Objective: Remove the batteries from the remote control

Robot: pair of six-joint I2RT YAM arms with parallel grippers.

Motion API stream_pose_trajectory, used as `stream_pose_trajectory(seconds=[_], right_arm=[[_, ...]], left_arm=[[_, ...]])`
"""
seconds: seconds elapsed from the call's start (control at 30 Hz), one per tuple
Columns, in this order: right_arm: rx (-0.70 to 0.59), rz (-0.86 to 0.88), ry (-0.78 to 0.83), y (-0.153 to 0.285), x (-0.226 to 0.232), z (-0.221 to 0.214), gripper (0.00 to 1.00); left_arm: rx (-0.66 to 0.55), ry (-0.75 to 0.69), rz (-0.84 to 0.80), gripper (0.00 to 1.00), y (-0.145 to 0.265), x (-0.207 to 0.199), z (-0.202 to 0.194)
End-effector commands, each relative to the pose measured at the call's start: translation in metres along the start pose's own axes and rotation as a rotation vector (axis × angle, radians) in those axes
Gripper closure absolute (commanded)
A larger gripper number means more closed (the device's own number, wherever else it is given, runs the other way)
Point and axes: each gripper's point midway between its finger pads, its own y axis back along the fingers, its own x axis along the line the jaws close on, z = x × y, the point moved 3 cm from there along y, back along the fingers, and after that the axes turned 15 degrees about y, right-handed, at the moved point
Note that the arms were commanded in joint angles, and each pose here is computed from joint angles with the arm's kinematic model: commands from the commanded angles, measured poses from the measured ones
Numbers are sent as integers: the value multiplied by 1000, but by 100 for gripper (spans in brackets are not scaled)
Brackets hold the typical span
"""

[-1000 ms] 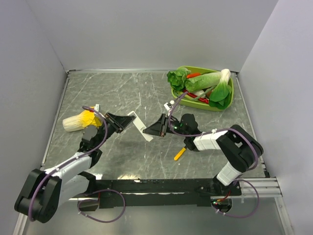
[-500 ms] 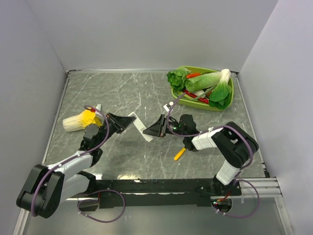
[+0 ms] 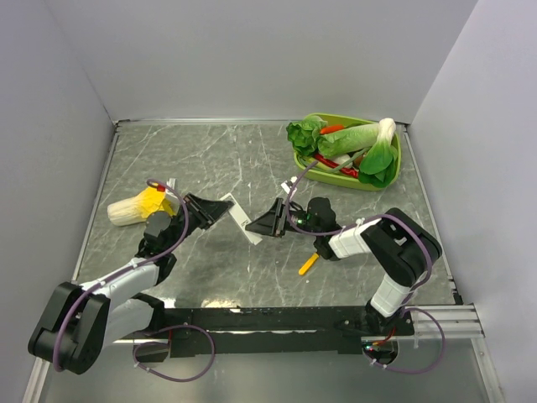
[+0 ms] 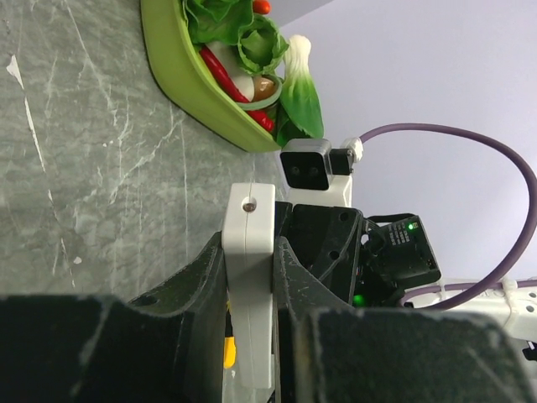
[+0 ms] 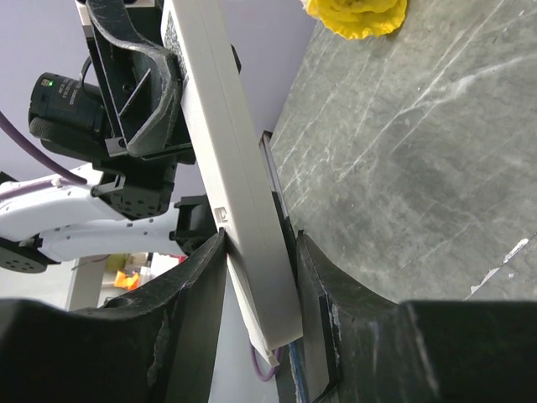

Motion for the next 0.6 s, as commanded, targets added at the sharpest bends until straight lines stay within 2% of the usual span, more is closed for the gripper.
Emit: stream_pose_trajectory(seconds=[0.0,0.1,0.23,0.57], right_arm=[[68,-41,-51,12,-15,-22,69],[69,-41,-53,15,-17,-24,69],[78,-39,-57,18,-17,-29,61],[87,-13,-75,19,-18,-31,57]], left_arm=[[-172,-117,-107,99,-9,-35,40],[-172,-113,-107,99,-10,-35,40],[-175,-112,-107,99,-11,-36,42],[-169,-104,-109,99,-17,-36,43]])
